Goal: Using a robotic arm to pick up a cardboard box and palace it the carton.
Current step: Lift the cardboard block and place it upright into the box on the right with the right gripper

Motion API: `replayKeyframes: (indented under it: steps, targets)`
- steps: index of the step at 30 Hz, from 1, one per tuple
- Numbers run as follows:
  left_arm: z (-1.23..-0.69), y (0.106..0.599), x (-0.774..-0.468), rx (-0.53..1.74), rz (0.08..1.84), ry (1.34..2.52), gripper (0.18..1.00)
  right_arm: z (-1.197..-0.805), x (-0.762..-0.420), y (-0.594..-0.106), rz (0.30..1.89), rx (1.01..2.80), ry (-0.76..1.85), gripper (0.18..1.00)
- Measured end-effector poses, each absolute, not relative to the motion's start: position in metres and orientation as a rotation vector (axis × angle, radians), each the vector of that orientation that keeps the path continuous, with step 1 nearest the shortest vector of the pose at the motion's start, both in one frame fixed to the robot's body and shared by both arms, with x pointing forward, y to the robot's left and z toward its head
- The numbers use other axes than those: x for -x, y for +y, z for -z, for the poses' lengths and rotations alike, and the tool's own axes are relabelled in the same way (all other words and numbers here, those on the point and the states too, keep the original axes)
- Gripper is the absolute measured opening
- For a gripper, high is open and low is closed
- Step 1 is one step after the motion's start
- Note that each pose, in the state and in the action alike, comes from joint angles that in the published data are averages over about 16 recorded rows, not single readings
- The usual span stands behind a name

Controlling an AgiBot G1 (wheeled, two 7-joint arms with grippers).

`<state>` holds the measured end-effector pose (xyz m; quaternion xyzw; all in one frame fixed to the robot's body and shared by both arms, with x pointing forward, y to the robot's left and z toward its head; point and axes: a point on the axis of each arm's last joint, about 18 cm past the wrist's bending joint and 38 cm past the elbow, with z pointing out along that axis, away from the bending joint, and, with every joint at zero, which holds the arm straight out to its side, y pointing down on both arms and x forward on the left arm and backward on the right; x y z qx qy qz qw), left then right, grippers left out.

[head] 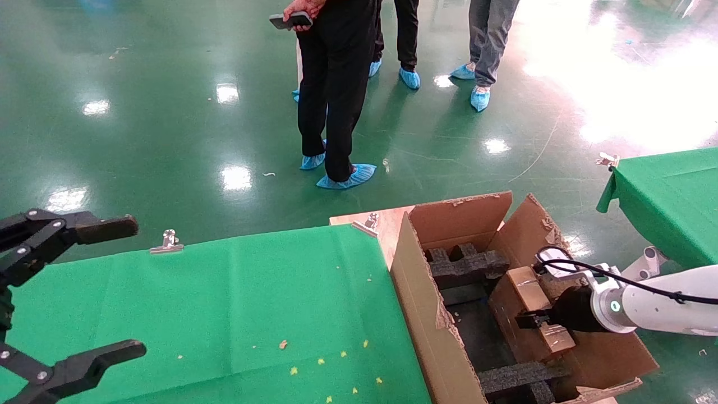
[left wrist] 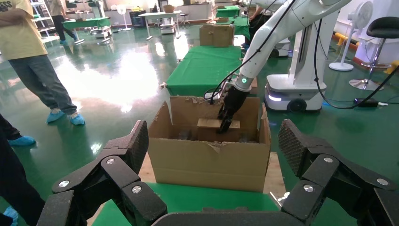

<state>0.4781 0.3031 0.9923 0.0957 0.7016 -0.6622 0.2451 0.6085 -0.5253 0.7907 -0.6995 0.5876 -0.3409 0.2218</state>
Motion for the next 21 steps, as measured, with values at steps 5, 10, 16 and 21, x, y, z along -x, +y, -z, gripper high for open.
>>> replayKeyframes:
  steps: [5,10,16,21]
  targets:
    - [-0.992,0.303,-0.478,-0.261,1.808,1.915,1.000,-0.793,-0.608,-0.526,0.949,1.932,1.618,0.409]
    - [-0.992,0.303,-0.478,-0.261,1.808,1.915,1.000,-0.797,-0.608,-0.527,0.959,1.930,1.610,0.497]
    - [-0.992,0.303,-0.478,-0.261,1.808,1.915,1.000,-0.806,-0.607,-0.528,0.982,1.920,1.589,0.630]
    - [-0.992,0.303,-0.478,-0.261,1.808,1.915,1.000,-0.822,-0.608,-0.526,1.017,1.900,1.546,0.732]
